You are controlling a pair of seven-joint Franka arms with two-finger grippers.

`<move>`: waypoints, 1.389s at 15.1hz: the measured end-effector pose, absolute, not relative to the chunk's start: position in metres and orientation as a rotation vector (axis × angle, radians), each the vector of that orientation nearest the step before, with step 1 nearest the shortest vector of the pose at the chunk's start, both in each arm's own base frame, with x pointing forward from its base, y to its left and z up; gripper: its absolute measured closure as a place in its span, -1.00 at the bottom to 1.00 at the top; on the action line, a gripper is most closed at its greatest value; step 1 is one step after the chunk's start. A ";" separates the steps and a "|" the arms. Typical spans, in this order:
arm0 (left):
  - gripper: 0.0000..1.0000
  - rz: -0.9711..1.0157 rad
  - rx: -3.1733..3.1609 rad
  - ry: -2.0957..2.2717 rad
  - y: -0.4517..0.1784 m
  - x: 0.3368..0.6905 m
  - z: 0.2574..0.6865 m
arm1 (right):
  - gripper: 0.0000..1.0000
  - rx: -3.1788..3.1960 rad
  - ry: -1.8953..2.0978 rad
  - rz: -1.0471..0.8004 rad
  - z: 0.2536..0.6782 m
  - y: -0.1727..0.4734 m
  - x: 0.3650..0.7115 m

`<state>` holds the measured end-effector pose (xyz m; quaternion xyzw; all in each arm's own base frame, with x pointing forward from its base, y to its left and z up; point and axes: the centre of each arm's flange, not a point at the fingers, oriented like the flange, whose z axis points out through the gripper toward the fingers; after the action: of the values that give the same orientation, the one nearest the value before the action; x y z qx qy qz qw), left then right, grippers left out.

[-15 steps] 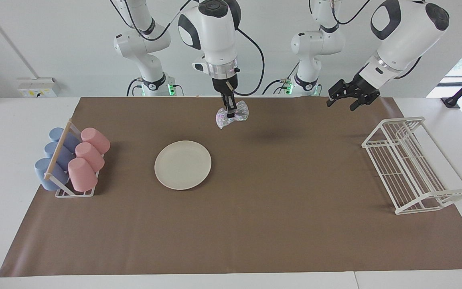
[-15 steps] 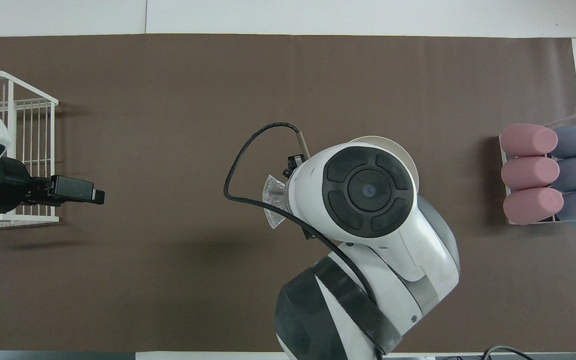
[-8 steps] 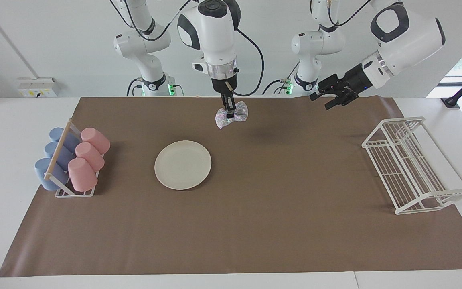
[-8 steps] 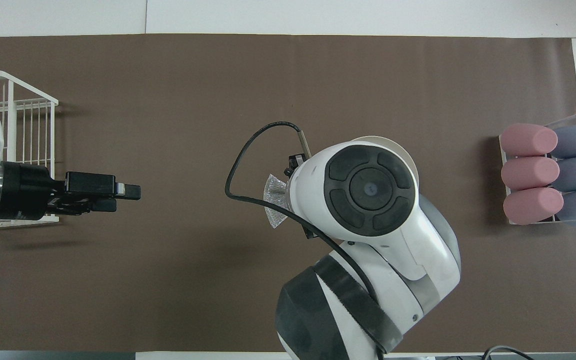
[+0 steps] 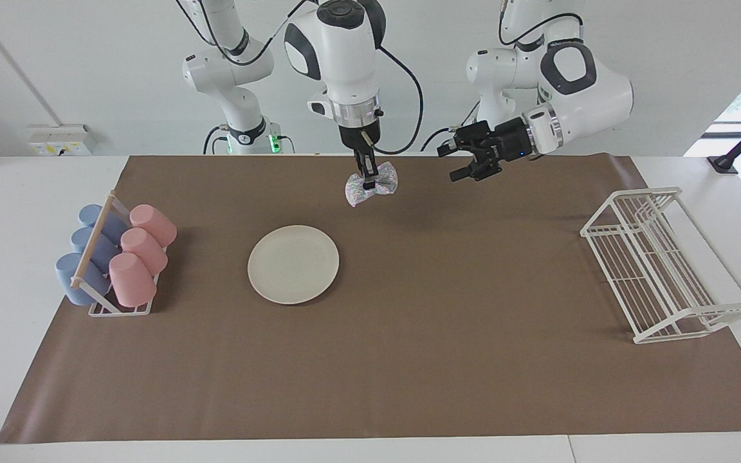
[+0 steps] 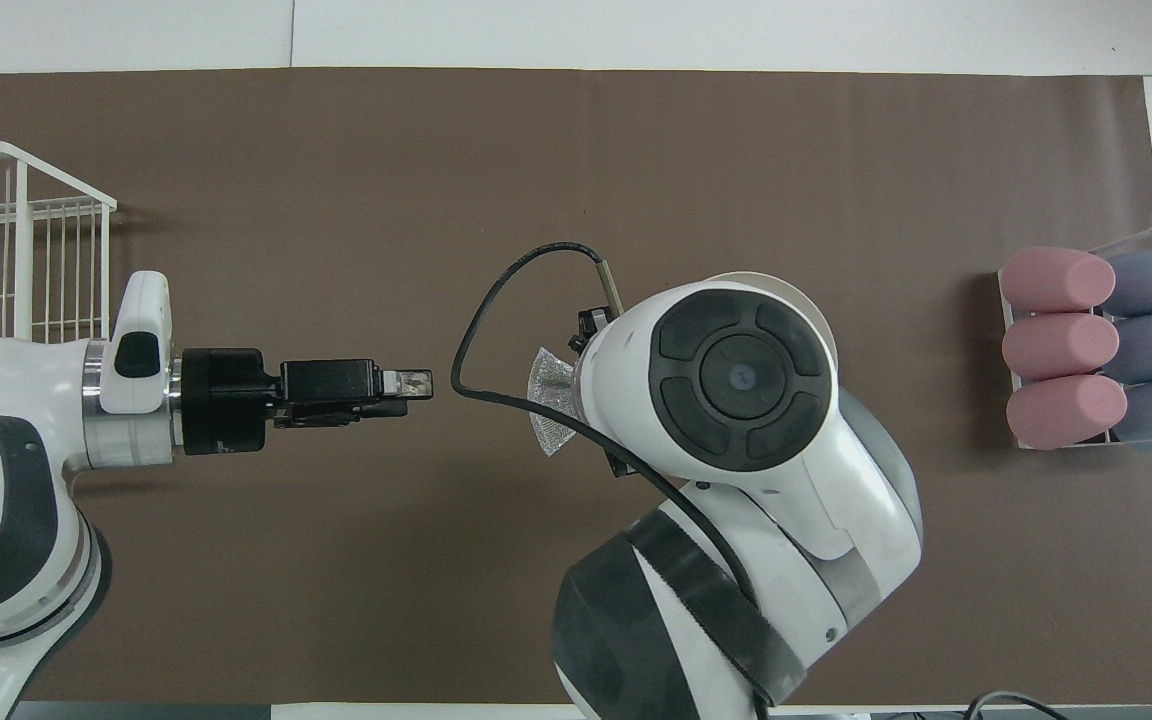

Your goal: Wipe plate with sponge

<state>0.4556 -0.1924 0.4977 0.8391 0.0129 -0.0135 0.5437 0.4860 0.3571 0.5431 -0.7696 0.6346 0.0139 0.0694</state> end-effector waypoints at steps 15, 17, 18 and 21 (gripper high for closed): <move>-1.00 0.015 1.960 -0.001 -0.244 0.448 0.458 | 0.81 -2.247 1.965 0.058 0.541 0.387 0.469; -0.94 0.005 1.959 -0.010 -0.245 0.446 0.456 | 0.81 -2.246 1.966 0.057 0.542 0.386 0.469; -0.77 -0.003 1.955 -0.016 -0.246 0.445 0.455 | 0.81 -2.246 1.966 0.057 0.542 0.386 0.469; -0.38 -0.030 1.940 -0.032 -0.247 0.443 0.456 | 0.81 -2.245 1.966 0.057 0.542 0.386 0.469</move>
<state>0.4426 -0.2472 0.4558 0.8250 -0.0137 -0.0129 0.5649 0.4692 0.3862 0.5419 -0.7499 0.6566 0.0191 0.0784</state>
